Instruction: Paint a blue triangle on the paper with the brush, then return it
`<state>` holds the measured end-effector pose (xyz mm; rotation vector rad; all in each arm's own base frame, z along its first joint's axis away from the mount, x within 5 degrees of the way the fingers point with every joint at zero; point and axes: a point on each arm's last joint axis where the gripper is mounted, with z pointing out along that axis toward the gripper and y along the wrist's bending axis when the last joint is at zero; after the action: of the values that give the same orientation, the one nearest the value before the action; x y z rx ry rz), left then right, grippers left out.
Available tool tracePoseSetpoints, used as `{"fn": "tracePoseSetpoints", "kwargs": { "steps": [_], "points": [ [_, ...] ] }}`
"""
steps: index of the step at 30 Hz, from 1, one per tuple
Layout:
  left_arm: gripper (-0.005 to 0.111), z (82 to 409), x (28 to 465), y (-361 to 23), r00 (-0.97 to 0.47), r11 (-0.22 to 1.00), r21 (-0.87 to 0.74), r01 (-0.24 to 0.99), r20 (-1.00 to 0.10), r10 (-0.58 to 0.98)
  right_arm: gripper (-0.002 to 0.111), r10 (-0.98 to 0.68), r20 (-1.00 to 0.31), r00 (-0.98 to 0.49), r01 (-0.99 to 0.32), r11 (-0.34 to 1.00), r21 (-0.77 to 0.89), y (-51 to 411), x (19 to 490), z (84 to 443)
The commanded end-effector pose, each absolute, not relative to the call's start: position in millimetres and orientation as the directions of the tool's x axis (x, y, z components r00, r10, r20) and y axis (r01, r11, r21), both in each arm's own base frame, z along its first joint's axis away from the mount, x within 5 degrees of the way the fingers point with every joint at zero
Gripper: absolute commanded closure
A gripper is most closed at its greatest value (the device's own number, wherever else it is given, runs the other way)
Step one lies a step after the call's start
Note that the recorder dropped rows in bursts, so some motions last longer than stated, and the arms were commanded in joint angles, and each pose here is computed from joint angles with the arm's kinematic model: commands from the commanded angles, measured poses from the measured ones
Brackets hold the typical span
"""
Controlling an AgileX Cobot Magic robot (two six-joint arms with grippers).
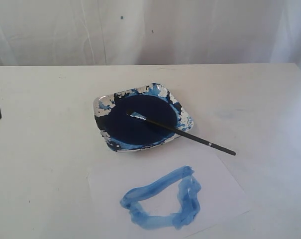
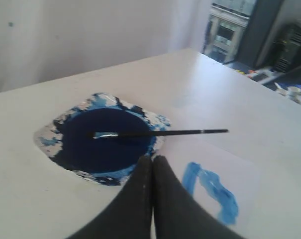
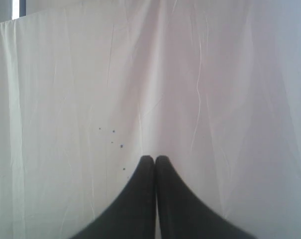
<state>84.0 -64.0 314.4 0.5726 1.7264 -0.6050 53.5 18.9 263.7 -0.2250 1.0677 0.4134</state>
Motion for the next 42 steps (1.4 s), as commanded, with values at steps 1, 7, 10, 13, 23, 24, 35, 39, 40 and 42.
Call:
{"fn": "tracePoseSetpoints", "kwargs": {
  "steps": [1, 7, 10, 13, 23, 24, 35, 39, 40, 42],
  "points": [
    [0.107, 311, 72, -70, -0.252, 0.669, -0.131, 0.731, -0.964, 0.087, 0.108, 0.217, -0.878, 0.427, -0.428, 0.904, 0.016, 18, 52, 264],
    [0.107, 312, 68, -71, -0.232, 0.656, -0.115, 0.746, -0.968, 0.095, 0.108, 0.217, -0.878, 0.427, -0.428, 0.904, 0.016, 18, 52, 264],
    [0.107, 313, 64, -70, -0.207, 0.653, -0.09, 0.752, -0.973, 0.105, 0.108, 0.221, -0.878, 0.424, -0.428, 0.904, 0.021, 18, 52, 264],
    [0.107, 306, 34, -57, 0.006, 0.686, 0.136, 0.715, -0.982, 0.188, 0.108, 0.221, -0.878, 0.424, -0.428, 0.904, 0.021, 18, 52, 264],
    [0.107, 272, 20, -38, 0.122, 0.774, 0.316, 0.548, -0.946, 0.3, 0.108, 0.221, -0.881, 0.418, -0.431, 0.902, 0.021, 18, 52, 263],
    [0.107, 261, 27, -32, 0.043, 0.827, 0.261, 0.498, -0.96, 0.277, 0.108, 0.221, -0.881, 0.418, -0.431, 0.902, 0.021, 18, 52, 263],
    [0.107, 168, 47, -17, -0.35, 0.935, 0.11, 0.338, -0.907, 0.233, 0.108, 0.221, -0.881, 0.418, -0.431, 0.902, 0.021, 18, 52, 263],
    [0.107, 160, 47, -17, -0.373, 0.934, 0.106, 0.34, -0.897, 0.237, 0.108, 0.221, -0.881, 0.418, -0.431, 0.902, 0.021, 18, 52, 263],
    [0.107, 160, 47, -17, -0.373, 0.934, 0.106, 0.34, -0.897, 0.237, 0.108, 0.221, -0.881, 0.418, -0.431, 0.902, 0.021, 18, 52, 263],
    [0.107, 160, 46, -17, -0.368, 0.934, 0.107, 0.34, -0.899, 0.237, 0.108, 0.221, -0.881, 0.418, -0.431, 0.902, 0.021, 18, 52, 263]
  ]
}}
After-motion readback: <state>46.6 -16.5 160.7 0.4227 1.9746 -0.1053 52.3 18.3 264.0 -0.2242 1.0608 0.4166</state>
